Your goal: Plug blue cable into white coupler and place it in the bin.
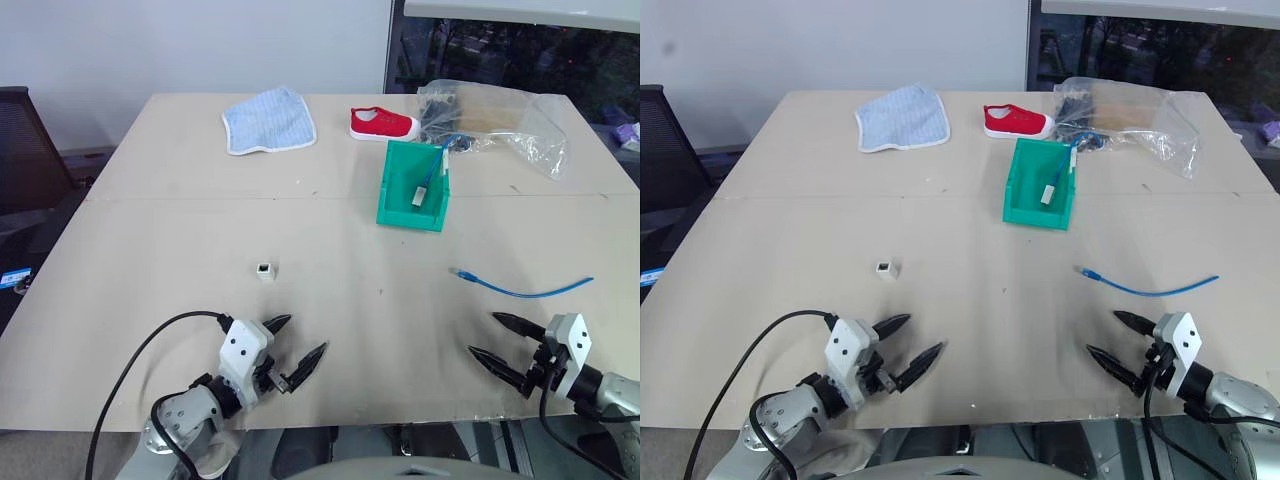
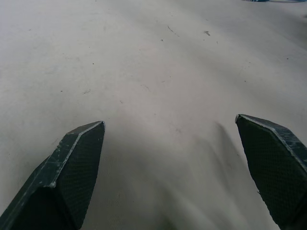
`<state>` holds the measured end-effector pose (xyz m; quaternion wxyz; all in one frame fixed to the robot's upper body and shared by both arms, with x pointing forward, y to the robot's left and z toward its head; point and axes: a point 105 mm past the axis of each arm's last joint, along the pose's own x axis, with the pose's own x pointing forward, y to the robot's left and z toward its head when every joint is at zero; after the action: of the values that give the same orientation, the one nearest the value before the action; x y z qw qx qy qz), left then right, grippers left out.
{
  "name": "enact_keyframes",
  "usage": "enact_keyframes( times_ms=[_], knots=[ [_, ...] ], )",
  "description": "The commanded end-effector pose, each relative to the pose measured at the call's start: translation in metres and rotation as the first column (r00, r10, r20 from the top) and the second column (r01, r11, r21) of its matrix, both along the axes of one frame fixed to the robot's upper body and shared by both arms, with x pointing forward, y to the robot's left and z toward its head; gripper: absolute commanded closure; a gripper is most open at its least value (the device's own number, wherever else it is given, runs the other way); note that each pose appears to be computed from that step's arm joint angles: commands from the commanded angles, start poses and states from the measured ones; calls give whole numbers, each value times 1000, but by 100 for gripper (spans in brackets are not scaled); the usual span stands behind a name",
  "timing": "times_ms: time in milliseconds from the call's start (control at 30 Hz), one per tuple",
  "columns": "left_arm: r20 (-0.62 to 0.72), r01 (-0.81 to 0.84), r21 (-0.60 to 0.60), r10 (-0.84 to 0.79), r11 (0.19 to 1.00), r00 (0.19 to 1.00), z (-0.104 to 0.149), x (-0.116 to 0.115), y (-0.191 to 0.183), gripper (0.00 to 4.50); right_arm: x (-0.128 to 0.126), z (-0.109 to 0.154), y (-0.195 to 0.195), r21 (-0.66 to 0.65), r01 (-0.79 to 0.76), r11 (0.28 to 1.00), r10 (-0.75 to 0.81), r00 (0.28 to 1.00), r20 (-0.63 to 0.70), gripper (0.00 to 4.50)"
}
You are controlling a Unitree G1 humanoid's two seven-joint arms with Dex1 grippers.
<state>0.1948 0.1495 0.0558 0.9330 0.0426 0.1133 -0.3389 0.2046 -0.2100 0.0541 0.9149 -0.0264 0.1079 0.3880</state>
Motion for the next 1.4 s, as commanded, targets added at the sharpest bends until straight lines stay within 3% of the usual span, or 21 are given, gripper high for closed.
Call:
enact_keyframes(
  times_ms=[33,700,900,1000,1133,1300,1400],
  knots=[
    [5,-1,-3,1,1000,1000,2,0,6,0,4,10,0,-23,-11,1000,12,999,45,21],
    [18,65,-4,-65,998,998,4,0,11,0,11,13,-2,-45,-1,999,5,997,73,21],
    [54,198,-98,-194,975,980,40,19,-5,0,45,48,-9,-26,47,999,-42,986,161,21],
    [58,372,-123,-367,920,928,59,15,-27,0,58,50,-8,-89,-3,996,15,991,135,21],
    [31,477,8,-477,879,878,74,24,-39,0,83,40,-12,-194,-76,978,85,996,37,21],
    [48,482,68,-485,873,873,98,37,-41,0,94,35,-8,-194,-145,970,145,989,-14,21],
    [37,506,107,-512,856,858,104,35,-42,0,96,33,-8,-191,-171,967,168,985,-33,107]
  ],
)
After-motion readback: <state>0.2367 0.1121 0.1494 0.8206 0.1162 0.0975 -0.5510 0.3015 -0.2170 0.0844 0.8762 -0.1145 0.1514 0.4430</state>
